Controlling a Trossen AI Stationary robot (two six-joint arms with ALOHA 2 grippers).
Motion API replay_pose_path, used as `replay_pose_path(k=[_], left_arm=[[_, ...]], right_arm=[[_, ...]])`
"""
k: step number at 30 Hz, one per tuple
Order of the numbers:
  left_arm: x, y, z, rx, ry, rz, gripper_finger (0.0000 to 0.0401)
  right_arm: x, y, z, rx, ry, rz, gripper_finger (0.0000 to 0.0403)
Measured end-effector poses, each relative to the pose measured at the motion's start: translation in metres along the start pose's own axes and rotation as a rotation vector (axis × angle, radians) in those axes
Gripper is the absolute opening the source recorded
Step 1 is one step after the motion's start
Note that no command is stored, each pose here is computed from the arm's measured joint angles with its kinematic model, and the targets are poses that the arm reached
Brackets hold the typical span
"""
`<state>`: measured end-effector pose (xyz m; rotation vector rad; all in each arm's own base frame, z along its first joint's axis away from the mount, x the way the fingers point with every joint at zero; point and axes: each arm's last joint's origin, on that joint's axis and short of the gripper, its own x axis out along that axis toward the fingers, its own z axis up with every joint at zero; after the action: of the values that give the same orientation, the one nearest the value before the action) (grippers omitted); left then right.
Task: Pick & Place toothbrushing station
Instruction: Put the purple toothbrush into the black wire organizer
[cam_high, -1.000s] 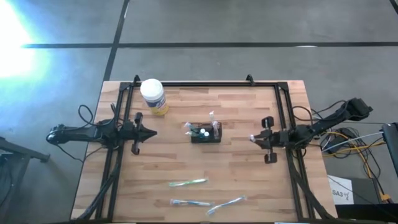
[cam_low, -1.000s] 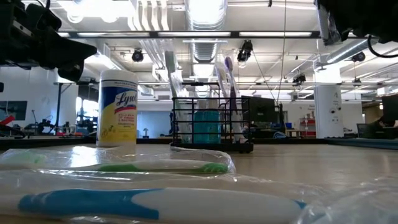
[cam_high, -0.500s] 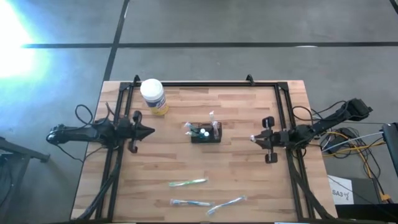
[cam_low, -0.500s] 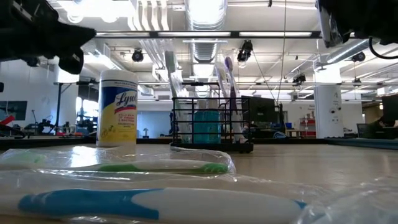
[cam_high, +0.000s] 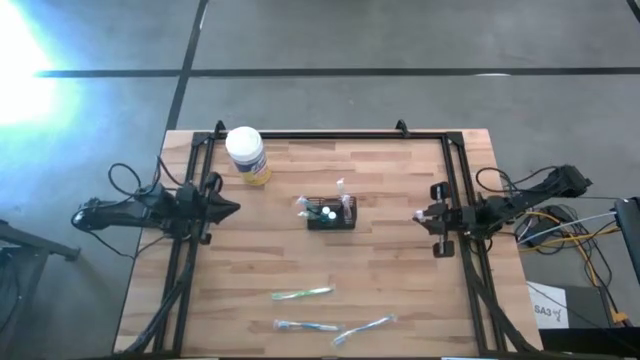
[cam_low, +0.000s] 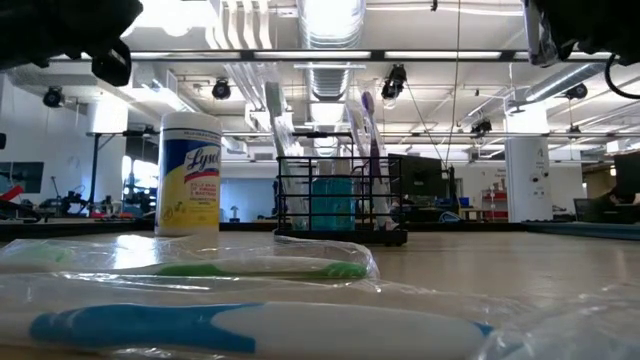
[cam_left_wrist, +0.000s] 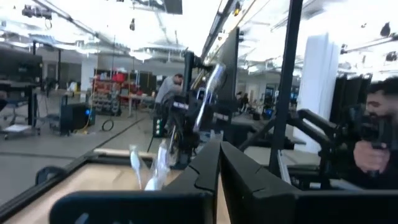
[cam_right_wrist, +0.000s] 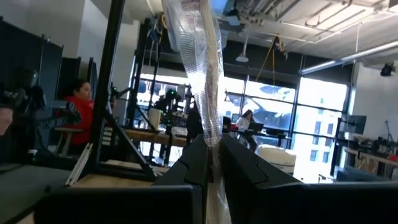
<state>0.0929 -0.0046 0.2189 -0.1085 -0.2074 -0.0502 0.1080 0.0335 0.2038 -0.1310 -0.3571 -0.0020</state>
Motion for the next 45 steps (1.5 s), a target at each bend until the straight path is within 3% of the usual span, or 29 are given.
replay_pose_path(k=[13,20,29,36,45], left_arm=[[0.001,0.002,-0.008,-0.024,0.055,0.031,0.0012],[0.01,0.001,0.005,-0.048,0.046,0.055,0.0004],[0.047,-0.002,0.028,0.048,0.163,0.061,0.0003],[0.077,-0.009,0.052,0.105,-0.001,-0.094,0.001],[0.113,-0.01,0.057,0.103,0.067,-0.091,0.0015]], right_arm=[[-0.021,-0.011,-0.001,0.047,0.053,-0.01,0.0023],[-0.019,-0.01,-0.004,0.036,0.071,-0.016,0.0023],[-0.017,-0.01,-0.002,0.048,0.057,-0.023,0.0023],[-0.008,-0.008,0.001,0.059,0.013,-0.033,0.0023],[0.008,-0.003,0.001,0.04,0.02,-0.029,0.0023]])
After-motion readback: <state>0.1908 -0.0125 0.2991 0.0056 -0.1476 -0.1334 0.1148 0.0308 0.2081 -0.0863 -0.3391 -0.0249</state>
